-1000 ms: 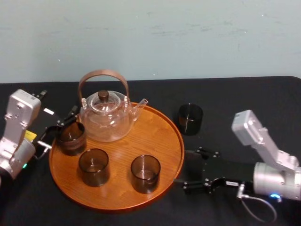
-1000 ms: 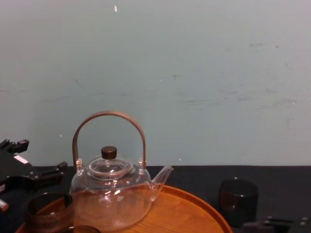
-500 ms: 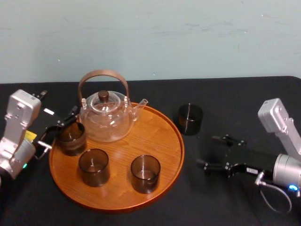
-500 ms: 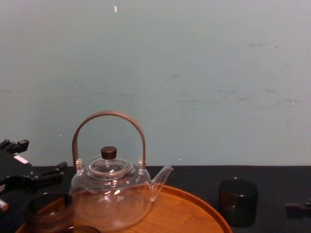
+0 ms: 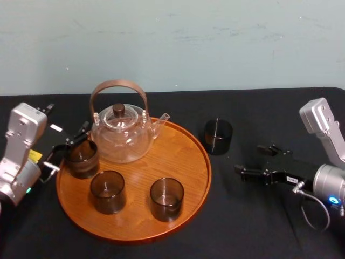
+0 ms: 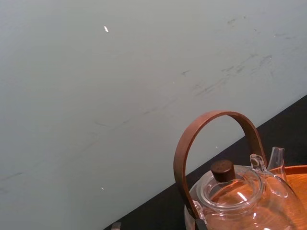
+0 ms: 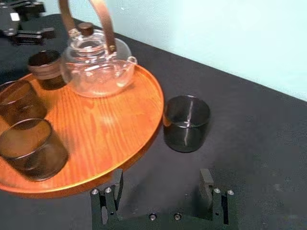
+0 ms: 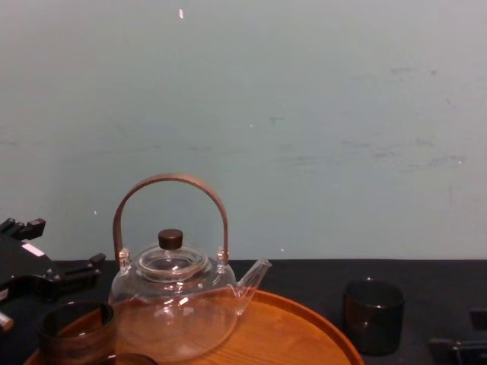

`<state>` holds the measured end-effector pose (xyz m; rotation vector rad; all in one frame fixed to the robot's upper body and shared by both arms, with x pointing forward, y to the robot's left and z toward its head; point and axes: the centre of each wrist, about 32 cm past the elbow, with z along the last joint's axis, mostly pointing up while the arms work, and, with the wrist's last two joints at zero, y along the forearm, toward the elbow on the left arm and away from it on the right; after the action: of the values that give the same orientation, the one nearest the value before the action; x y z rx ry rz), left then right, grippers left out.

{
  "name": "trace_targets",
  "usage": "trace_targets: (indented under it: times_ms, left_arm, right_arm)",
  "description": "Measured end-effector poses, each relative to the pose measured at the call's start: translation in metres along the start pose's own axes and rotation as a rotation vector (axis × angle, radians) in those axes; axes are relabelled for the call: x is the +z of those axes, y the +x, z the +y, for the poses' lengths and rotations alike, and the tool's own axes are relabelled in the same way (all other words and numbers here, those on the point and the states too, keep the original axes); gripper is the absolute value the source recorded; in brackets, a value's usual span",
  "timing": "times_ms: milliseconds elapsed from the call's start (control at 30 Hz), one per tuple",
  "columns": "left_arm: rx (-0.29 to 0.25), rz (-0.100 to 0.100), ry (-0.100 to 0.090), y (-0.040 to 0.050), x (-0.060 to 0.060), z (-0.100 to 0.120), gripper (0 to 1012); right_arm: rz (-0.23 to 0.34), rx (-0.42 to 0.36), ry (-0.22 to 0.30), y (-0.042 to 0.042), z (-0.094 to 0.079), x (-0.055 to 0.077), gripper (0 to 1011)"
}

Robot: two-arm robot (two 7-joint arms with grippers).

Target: Pick up the glass from the table and place it on the tray.

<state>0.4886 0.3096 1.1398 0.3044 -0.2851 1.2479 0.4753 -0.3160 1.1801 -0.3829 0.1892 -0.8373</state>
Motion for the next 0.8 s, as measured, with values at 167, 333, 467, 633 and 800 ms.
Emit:
trace_targets:
  times_ms: [167,333,467,633,800]
  left_arm:
    - [0.0,0.0,0.0,0.0,0.0,0.0,1002]
    - [0.0,0.0,0.0,0.0,0.0,0.0,1001]
    - [0.0,0.0,0.0,0.0,0.0,0.0,1001]
    - [0.0,0.0,0.0,0.0,0.0,0.0,1001]
    - [0.0,0.0,0.0,0.0,0.0,0.0,1001]
  right_arm:
    - [0.013,-0.021,-0.008,0.0026,0.007,0.002,1002]
    - [0.016,-0.039,-0.01,0.0042,0.015,0.006,1002]
    - [0.014,-0.057,-0.011,0.0059,0.024,0.009,1002]
    - [0.014,-0.089,-0.015,0.0069,0.034,0.012,1002]
    - [0.007,-0.118,-0.014,0.0072,0.042,0.014,1002]
